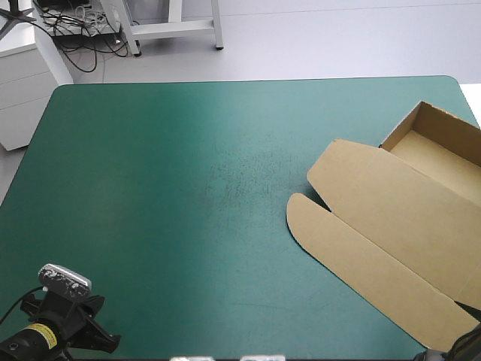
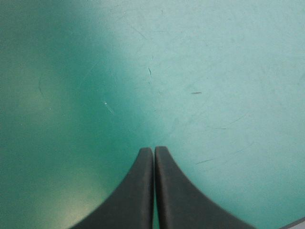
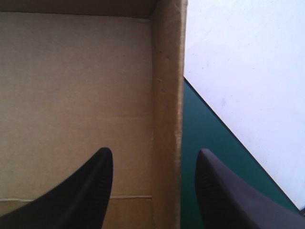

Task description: Fold the box

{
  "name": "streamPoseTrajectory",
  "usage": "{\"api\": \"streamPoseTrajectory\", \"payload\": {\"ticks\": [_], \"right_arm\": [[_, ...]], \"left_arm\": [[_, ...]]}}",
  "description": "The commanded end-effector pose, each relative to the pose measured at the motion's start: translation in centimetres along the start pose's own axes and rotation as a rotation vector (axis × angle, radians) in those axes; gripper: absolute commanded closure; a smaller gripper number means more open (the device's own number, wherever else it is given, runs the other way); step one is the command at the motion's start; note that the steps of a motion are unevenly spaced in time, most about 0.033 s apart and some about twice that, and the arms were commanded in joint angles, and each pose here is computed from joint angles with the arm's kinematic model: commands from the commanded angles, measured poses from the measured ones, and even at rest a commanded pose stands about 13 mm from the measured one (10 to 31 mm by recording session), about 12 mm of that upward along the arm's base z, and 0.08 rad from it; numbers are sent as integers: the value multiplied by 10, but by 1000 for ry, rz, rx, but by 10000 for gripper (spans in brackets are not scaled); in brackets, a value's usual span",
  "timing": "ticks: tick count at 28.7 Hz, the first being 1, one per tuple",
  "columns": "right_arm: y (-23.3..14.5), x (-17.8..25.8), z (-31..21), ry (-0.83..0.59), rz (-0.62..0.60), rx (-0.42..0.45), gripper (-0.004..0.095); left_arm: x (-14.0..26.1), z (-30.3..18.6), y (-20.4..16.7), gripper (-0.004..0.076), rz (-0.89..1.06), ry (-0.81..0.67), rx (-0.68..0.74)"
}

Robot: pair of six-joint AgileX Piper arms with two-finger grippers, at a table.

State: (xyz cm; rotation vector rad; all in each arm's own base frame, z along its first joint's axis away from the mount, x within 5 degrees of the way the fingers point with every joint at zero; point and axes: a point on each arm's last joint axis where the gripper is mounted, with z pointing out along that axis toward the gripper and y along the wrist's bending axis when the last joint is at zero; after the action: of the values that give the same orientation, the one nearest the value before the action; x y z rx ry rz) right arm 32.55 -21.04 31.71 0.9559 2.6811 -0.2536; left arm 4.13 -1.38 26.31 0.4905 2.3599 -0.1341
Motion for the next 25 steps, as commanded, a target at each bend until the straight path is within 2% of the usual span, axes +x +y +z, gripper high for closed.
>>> {"api": "streamPoseTrajectory", "payload": {"ticks": [1, 9, 13, 16, 19, 22, 24, 25], "right_arm": [[-9, 6, -49, -106, 25, -18, 410], [-11, 30, -107, -229, 36, -107, 416], [-5, 50, -128, -253, 51, -222, 430], [0, 72, -145, -264, 55, -340, 462], [9, 98, -157, -278, -35, -400, 546], [19, 127, -163, -277, -125, -425, 698], [27, 149, -163, -268, -223, -444, 819], [33, 173, -160, -254, -309, -464, 911]], "left_arm": [[-10, -4, 0, 734, -1, -56, 5], [-10, -4, 0, 734, 0, -56, 5], [-10, -4, 0, 734, 0, -56, 5], [-10, -4, 0, 734, 0, -56, 5], [-10, -4, 0, 734, 0, -56, 5], [-10, -4, 0, 734, 0, -56, 5], [-10, -4, 0, 734, 0, -56, 5], [-10, -4, 0, 734, 0, -56, 5]]}}
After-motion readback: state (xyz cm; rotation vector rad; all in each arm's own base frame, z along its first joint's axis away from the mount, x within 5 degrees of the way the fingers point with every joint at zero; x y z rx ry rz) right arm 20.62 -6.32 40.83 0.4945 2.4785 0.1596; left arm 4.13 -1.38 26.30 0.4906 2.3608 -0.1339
